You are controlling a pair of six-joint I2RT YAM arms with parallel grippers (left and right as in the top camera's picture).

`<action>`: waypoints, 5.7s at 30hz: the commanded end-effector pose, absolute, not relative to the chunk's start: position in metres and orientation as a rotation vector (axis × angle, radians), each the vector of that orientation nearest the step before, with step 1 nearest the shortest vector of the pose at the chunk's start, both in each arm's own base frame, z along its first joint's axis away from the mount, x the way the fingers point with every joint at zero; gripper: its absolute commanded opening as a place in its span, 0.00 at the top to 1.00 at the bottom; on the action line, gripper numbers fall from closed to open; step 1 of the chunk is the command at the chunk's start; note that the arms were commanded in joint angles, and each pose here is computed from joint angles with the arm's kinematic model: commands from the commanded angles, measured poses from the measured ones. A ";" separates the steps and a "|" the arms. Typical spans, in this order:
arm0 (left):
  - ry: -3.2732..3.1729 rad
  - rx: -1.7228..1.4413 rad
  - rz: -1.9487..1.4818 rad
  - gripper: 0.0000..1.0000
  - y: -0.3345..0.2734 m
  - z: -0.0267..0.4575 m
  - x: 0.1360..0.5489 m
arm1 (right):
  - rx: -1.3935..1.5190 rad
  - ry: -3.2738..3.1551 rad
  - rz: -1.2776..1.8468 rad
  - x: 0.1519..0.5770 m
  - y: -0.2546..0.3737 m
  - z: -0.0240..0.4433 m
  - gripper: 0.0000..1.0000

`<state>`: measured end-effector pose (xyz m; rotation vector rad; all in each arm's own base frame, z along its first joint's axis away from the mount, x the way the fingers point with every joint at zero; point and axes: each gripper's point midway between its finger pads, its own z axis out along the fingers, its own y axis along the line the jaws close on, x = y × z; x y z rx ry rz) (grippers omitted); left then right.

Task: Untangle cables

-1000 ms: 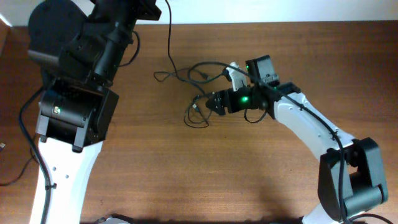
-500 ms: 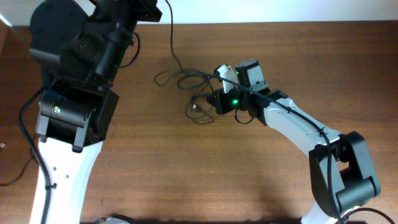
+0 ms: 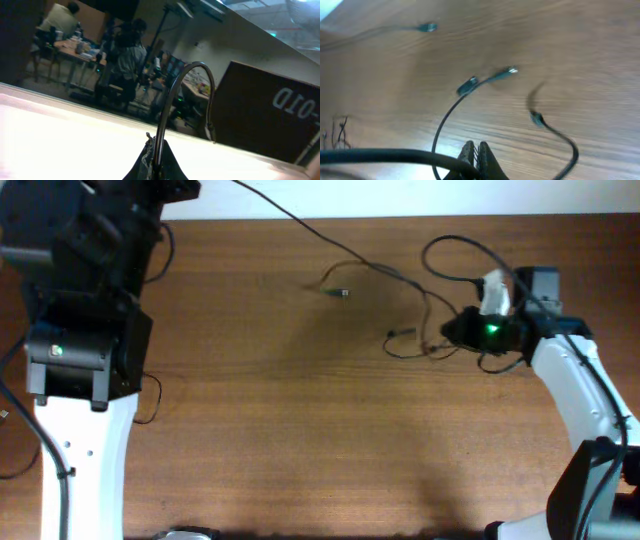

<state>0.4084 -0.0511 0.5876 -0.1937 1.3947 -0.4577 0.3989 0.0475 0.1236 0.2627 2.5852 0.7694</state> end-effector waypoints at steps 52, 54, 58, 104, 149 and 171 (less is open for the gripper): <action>1.486 0.313 -0.590 1.00 -0.032 0.573 0.364 | 0.006 2.765 0.817 0.385 0.089 0.214 0.08; 1.431 0.336 -0.586 1.00 -0.037 0.588 0.356 | -0.062 2.774 0.846 0.382 0.110 0.213 0.08; 1.331 0.338 -0.605 1.00 -0.041 0.616 0.343 | -0.255 2.816 0.881 0.371 0.167 0.196 0.05; 1.479 0.142 -0.619 1.00 -0.022 0.584 0.363 | -0.804 2.437 1.199 0.361 0.309 0.239 0.96; 2.043 -0.127 -0.651 1.00 -0.030 0.421 0.423 | -0.196 2.400 0.889 0.389 0.249 0.378 0.96; 2.648 -0.018 -0.385 1.00 -0.043 0.252 0.417 | 0.014 2.833 0.711 0.427 0.214 0.222 0.01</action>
